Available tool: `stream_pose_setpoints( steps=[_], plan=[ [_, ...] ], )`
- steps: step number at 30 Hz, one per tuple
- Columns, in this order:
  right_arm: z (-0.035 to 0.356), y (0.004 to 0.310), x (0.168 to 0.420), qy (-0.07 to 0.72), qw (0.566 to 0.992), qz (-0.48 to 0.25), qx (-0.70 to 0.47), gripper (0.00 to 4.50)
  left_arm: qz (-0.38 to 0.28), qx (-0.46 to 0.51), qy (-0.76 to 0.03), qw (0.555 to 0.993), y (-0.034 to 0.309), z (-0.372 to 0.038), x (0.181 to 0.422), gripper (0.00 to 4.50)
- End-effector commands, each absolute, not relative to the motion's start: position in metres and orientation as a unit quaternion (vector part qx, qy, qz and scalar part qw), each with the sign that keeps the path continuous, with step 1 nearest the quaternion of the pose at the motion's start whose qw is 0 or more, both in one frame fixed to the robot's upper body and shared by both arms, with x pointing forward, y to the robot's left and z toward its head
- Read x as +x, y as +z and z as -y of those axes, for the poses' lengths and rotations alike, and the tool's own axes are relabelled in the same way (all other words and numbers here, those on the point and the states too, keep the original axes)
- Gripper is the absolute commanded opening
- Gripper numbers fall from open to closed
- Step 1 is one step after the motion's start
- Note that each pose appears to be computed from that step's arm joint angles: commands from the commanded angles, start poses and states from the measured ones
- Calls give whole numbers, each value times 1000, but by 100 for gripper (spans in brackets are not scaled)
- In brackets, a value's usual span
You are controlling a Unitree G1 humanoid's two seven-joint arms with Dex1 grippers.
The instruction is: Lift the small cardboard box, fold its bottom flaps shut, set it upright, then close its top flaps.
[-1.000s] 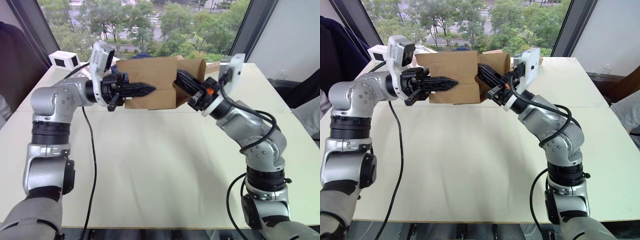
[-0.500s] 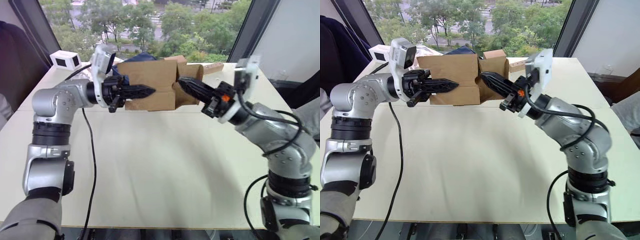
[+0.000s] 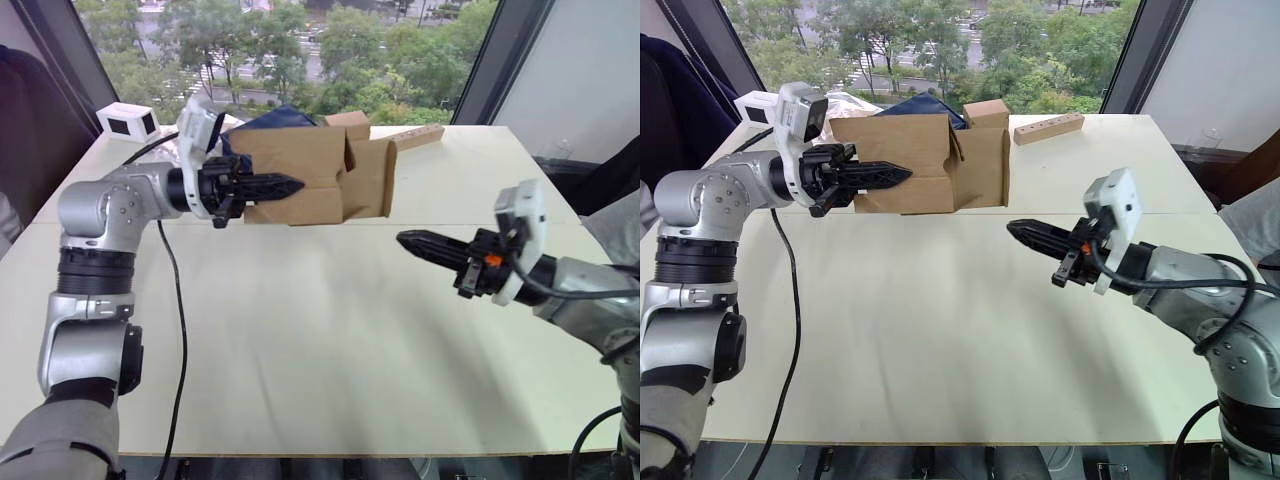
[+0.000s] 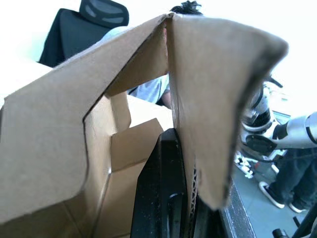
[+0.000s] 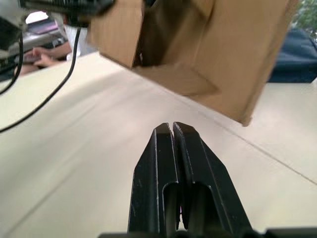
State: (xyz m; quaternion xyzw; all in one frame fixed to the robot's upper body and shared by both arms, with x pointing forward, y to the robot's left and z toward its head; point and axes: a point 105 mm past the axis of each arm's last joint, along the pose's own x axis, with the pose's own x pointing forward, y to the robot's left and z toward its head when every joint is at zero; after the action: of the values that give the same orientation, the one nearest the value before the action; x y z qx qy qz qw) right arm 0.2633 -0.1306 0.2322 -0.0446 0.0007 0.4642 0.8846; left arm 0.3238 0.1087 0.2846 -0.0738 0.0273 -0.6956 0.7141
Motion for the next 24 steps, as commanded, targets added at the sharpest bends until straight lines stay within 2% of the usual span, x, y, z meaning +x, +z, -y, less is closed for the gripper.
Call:
stream_pose_setpoints(
  steps=[1,12,19,24],
  plan=[
    [123,240,266,469,880,36,-55,6,1,-58,-710,702,301,-107,314,0],
    [101,253,280,484,870,82,-33,6,-6,-55,-713,699,297,-103,307,0],
    [82,260,277,517,849,105,3,6,-12,-56,-715,696,292,-101,306,0],
    [72,253,274,533,840,98,-2,6,-12,-56,-717,695,291,-101,305,0]
  ],
)
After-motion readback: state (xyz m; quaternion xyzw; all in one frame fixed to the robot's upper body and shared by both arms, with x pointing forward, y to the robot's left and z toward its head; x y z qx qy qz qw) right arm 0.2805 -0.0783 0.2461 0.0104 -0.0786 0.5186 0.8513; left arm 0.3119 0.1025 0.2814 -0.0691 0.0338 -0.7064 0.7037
